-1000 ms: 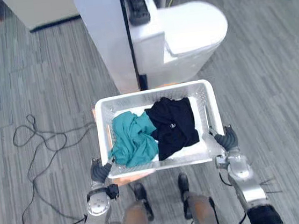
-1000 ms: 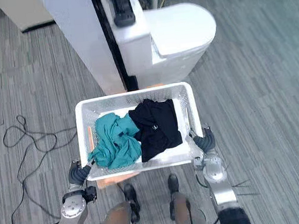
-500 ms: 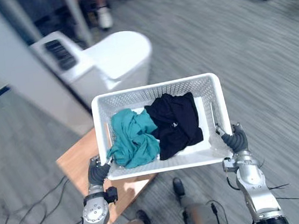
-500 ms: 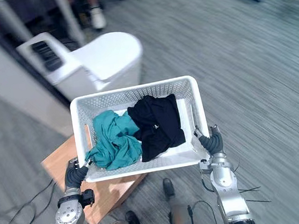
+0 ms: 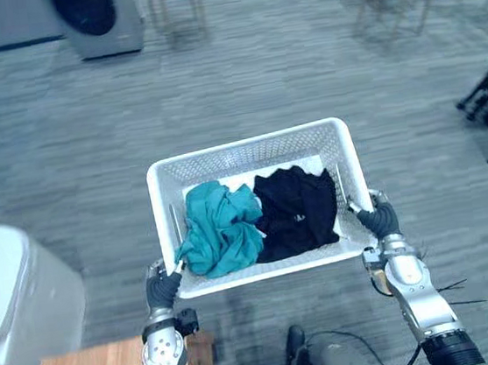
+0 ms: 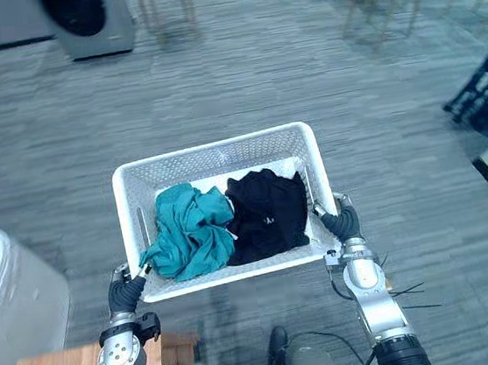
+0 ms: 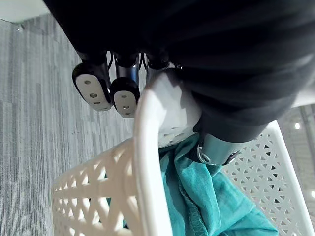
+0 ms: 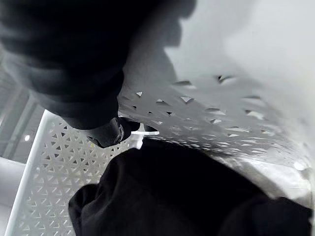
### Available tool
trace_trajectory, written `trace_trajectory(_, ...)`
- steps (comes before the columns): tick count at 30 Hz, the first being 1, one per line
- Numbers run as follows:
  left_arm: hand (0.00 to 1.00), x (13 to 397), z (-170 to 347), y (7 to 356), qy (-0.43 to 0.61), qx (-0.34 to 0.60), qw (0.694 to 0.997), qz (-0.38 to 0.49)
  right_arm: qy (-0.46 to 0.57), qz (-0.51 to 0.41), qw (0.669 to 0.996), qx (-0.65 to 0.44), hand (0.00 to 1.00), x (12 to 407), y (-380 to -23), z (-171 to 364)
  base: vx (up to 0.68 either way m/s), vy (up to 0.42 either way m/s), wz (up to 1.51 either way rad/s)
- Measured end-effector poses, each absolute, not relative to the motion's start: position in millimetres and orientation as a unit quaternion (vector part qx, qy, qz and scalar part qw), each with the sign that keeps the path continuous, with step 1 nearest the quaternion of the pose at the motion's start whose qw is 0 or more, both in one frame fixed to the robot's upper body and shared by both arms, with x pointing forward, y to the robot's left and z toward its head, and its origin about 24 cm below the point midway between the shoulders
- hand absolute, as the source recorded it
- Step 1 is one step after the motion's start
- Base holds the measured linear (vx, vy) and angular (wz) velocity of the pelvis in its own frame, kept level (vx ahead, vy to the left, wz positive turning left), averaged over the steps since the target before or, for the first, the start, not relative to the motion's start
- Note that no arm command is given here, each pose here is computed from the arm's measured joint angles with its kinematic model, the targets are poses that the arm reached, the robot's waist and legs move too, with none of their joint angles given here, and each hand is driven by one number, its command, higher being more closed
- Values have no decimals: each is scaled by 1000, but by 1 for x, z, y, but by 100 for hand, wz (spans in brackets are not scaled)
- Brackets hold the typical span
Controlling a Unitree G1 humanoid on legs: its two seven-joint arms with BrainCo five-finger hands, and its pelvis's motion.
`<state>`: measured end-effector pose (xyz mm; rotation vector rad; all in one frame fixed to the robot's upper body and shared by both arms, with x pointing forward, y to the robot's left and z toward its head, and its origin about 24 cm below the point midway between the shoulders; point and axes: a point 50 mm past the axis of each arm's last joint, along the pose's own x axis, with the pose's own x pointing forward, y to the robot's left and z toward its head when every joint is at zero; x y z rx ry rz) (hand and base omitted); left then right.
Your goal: Pick up the laundry basket with both hands and put the clothes into the washing machine.
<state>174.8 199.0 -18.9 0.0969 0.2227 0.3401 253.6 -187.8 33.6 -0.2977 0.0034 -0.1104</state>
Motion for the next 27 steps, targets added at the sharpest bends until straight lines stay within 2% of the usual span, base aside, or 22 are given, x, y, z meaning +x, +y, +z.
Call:
trace_trajectory(4, 100, 169, -21, 202, 118, 46, 976, 180, 3, -45, 988, -148, 100, 253, -183, 32, 351, 186, -80)
trace_trajectory(9, 100, 167, -20, 198, 116, 25, 974, 195, 9, -49, 988, -145, 100, 252, -184, 30, 384, 234, 3)
trace_trajectory(15, 100, 165, -18, 213, 120, 70, 973, 184, 58, -51, 991, -114, 100, 246, -173, 5, 415, 120, 38)
trace_trajectory(21, 100, 176, -11, 203, 102, 69, 980, 159, 60, -56, 987, -135, 100, 241, -189, 5, 490, -88, 64)
trace_trajectory(25, 100, 178, -18, 191, 114, 62, 980, 148, 101, -75, 982, -141, 100, 219, -202, -10, 682, -292, 70)
trace_trajectory(27, 100, 179, -20, 186, 117, 57, 981, 146, 96, -76, 981, -153, 100, 221, -207, -6, 711, -264, 4)
